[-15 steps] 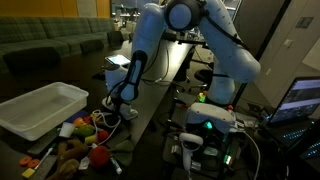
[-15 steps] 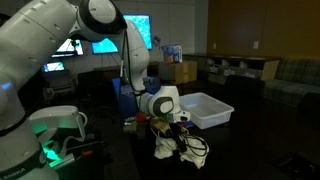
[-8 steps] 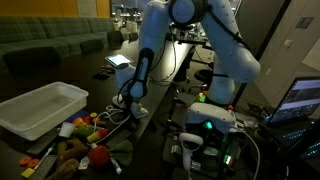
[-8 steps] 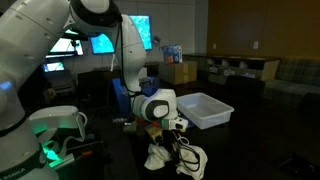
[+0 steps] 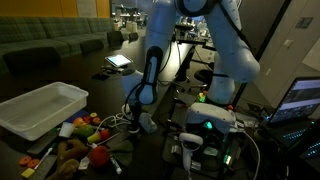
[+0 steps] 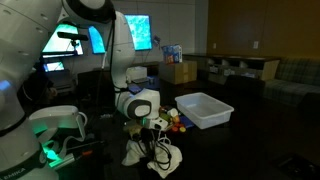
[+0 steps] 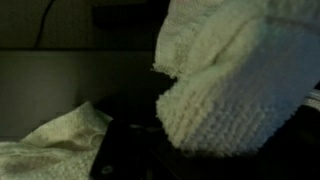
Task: Use the white cloth to push the items on the table to the left and then put the cloth in the dish
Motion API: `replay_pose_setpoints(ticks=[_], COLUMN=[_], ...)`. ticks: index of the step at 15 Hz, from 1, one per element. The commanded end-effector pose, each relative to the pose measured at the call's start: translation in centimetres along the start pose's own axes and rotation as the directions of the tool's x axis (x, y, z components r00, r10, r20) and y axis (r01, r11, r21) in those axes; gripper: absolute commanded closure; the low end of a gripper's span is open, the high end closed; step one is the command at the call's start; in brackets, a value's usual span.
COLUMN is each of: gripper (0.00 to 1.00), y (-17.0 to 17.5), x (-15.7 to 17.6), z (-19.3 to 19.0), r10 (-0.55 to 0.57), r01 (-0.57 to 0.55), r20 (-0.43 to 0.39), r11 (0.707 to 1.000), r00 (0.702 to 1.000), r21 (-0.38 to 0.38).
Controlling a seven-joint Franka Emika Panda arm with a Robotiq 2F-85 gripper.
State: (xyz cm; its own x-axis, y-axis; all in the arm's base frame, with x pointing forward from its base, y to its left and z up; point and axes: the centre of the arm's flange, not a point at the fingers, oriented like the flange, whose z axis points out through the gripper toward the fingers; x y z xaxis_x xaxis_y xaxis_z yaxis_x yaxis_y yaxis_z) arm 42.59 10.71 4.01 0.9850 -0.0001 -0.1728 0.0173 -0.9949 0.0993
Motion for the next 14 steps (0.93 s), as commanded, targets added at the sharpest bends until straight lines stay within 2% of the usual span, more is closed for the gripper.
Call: replay_pose_setpoints(ticks=[1, 9, 14], gripper=[0.99, 0.99, 0.99], y=[-4.2, -15.9, -21.2], x=[-1.8, -1.0, 0.6], z=[0.1, -1.8, -3.3], r10=[-0.02, -0.188, -0.267], r01=[0.017, 0.184, 0.278], r20=[0.03, -0.004, -0.077], r11=[0.995, 0.952, 0.909], r00=[0.999, 0.982, 0.961], r21=[0.099, 0.245, 0.309])
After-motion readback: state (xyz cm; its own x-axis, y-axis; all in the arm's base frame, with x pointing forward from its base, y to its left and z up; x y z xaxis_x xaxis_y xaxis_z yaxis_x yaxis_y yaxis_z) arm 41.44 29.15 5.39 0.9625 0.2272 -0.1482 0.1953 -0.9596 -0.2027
